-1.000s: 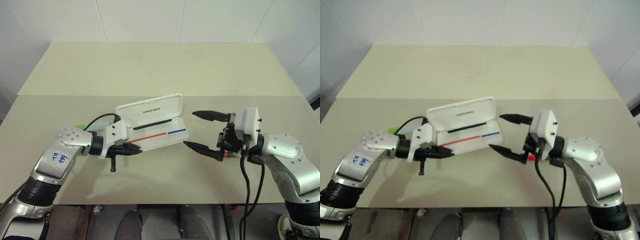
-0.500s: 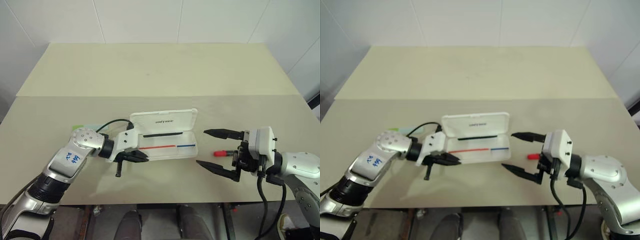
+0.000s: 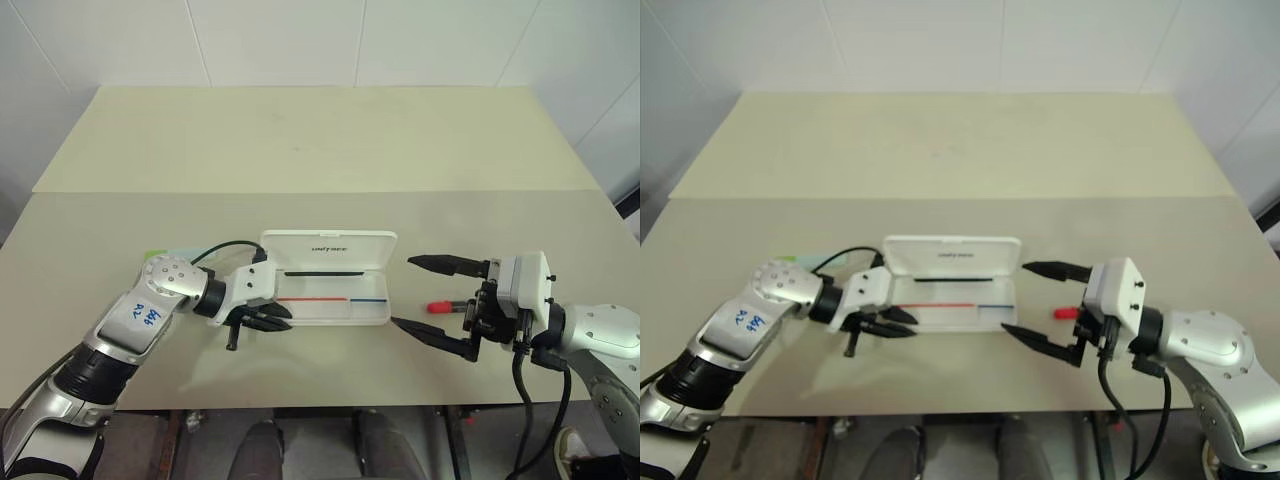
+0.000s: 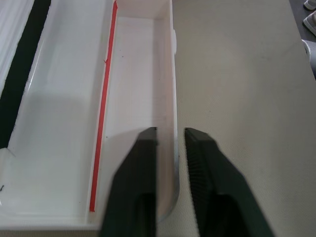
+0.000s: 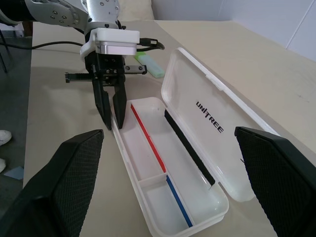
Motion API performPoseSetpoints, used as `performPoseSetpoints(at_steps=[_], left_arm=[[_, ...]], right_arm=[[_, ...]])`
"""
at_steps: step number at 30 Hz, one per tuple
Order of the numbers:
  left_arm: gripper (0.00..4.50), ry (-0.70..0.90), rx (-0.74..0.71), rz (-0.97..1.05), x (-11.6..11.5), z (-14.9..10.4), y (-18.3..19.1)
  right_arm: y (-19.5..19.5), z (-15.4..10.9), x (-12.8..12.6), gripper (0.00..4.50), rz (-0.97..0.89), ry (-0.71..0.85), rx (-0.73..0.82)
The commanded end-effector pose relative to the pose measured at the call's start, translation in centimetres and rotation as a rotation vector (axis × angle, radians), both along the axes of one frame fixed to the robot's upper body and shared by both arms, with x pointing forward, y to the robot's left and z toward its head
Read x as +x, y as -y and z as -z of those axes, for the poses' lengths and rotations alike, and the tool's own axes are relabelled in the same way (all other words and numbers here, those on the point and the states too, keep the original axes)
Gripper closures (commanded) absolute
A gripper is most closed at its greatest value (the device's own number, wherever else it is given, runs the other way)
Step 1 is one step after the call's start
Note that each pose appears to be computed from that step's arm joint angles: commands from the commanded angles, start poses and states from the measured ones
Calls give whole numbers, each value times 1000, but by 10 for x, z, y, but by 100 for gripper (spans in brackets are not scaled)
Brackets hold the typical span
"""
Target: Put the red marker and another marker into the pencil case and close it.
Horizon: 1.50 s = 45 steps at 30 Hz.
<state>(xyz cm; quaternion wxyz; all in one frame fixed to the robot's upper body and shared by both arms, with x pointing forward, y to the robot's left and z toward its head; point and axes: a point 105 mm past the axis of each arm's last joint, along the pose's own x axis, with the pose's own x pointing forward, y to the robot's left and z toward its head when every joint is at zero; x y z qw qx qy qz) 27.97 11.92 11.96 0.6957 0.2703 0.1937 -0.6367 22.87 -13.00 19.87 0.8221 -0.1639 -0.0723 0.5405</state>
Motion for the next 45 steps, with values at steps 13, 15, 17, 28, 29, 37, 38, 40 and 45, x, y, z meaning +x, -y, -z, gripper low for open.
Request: performPoseSetpoints(at_steps=[13, 15, 17, 28, 29, 37, 38, 40, 45], left_arm=[[218, -45, -128, 59, -21, -35, 11], [218, -46, -138, 71, -23, -39, 10], [184, -51, -150, 86, -29, -47, 2], [3, 78, -268, 162, -39, -89, -18], [3, 106, -286, 159, -36, -94, -17], [3, 54, -420, 189, -40, -114, -2], [3, 46, -426, 194, -41, -114, -1], [3, 44, -422, 207, -42, -112, 1], [3, 71, -428, 210, -39, -114, 5]], right_arm=[[-9, -5, 3, 0, -35, 36, 22], [-9, -5, 4, 0, -37, 36, 22], [-7, -4, 4, 0, -38, 29, 17], [28, 8, 11, 0, -37, -17, -134], [34, 9, 12, 0, -40, -22, -164], [88, 22, 35, 0, -54, -85, -465], [92, 24, 36, 0, -63, -90, -496], [101, 31, 41, 0, -84, -110, -562], [107, 37, 57, 0, -122, -119, -615]])
